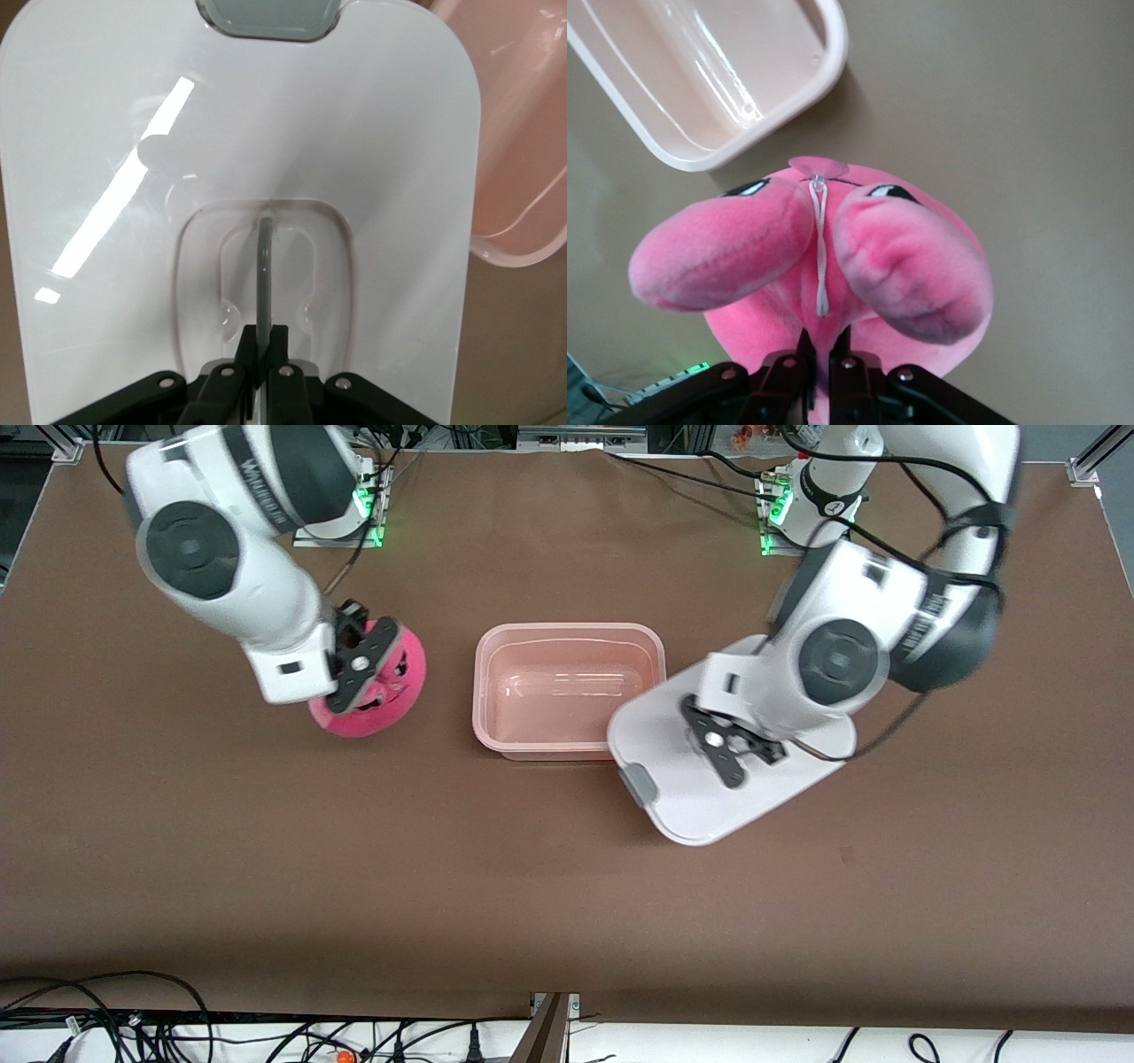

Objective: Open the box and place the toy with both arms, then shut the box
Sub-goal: 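Lift the lid off with the left gripper while the right gripper lifts the toy, then lower the pink toy into the pink box with the right gripper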

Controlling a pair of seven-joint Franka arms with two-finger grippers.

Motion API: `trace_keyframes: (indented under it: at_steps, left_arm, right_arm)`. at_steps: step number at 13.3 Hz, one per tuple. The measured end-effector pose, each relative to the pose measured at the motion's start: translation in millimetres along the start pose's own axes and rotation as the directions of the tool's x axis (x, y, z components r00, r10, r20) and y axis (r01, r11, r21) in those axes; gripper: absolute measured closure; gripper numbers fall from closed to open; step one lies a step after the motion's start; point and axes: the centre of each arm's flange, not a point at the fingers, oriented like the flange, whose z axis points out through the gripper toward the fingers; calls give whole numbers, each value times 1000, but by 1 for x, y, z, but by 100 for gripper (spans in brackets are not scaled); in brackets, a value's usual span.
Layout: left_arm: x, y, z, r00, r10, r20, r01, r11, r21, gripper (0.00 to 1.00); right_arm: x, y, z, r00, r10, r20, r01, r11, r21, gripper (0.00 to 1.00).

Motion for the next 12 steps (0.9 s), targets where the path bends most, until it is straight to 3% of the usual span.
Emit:
trace_keyframes:
  at_steps: [4,8,12]
  left_arm:
    - [-76,-88,-3,994,-110,-22,109,994,-23,93]
    - [-148,-147,-1,977,-212,-30,211,976,-52,93]
    - [-206,-185,3,971,-235,-38,232,970,-75,93]
  right_arm:
    - [54,-73,10,999,-27,43,32,992,-121,93]
    - [86,-94,32,997,-64,33,69,986,-154,93]
    - [109,-120,54,993,-93,78,107,973,-206,93]
